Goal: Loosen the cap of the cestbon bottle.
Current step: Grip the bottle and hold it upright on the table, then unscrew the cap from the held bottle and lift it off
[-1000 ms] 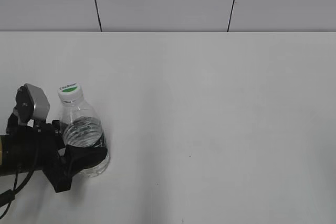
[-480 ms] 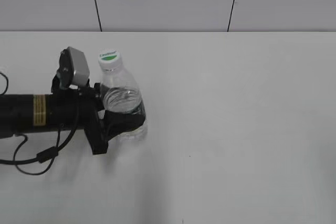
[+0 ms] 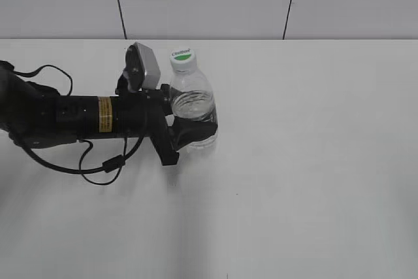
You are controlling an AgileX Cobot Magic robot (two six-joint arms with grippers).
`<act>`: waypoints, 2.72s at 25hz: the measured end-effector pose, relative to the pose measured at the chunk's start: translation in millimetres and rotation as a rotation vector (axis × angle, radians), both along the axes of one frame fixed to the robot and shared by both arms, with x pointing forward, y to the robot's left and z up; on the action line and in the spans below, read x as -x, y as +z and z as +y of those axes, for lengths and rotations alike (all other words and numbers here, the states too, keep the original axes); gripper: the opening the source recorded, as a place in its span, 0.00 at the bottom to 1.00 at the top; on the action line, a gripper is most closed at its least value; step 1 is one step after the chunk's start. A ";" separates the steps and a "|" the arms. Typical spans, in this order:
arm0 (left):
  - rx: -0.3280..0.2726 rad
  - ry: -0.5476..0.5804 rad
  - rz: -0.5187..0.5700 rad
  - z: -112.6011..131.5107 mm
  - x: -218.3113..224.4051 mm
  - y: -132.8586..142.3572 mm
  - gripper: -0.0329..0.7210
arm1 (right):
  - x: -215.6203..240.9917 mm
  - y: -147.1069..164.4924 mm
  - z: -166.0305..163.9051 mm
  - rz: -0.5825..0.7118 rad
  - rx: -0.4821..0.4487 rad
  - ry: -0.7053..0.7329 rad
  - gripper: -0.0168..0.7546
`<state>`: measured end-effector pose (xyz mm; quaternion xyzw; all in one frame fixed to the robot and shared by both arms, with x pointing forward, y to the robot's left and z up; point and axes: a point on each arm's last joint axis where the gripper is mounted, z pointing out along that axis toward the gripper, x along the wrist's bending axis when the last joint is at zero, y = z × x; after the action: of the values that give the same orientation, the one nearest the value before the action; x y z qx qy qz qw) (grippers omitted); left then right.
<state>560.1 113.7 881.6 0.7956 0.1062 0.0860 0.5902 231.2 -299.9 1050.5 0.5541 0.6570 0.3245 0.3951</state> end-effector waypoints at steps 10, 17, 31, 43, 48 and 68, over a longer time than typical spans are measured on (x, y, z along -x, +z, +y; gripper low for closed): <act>-0.011 0.013 0.078 -14.6 -18.3 -22.8 0.54 | 0.0 0.0 0.0 0.000 0.000 0.000 0.69; -0.048 0.036 0.097 -14.0 -20.5 -28.2 0.54 | 0.0 0.0 0.0 0.000 0.000 0.000 0.69; -0.047 0.013 0.101 -22.9 -15.7 -30.1 0.54 | 0.0 0.0 0.0 0.000 0.000 0.000 0.69; -0.047 0.013 0.102 -22.9 -15.7 -30.1 0.54 | 0.0 0.0 0.0 0.000 0.000 0.000 0.69; -0.054 -0.007 0.097 -23.2 -14.1 -30.6 0.54 | 0.0 0.0 0.0 0.000 -0.001 0.000 0.69; -0.060 -0.044 0.089 -23.8 -11.2 -30.8 0.54 | -48.5 51.6 11.8 0.117 -0.202 0.026 0.69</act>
<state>571.3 89.9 850.9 0.8182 0.1122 0.0404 0.5624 279.7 -288.1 1102.1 0.6007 0.6500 0.3612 0.2937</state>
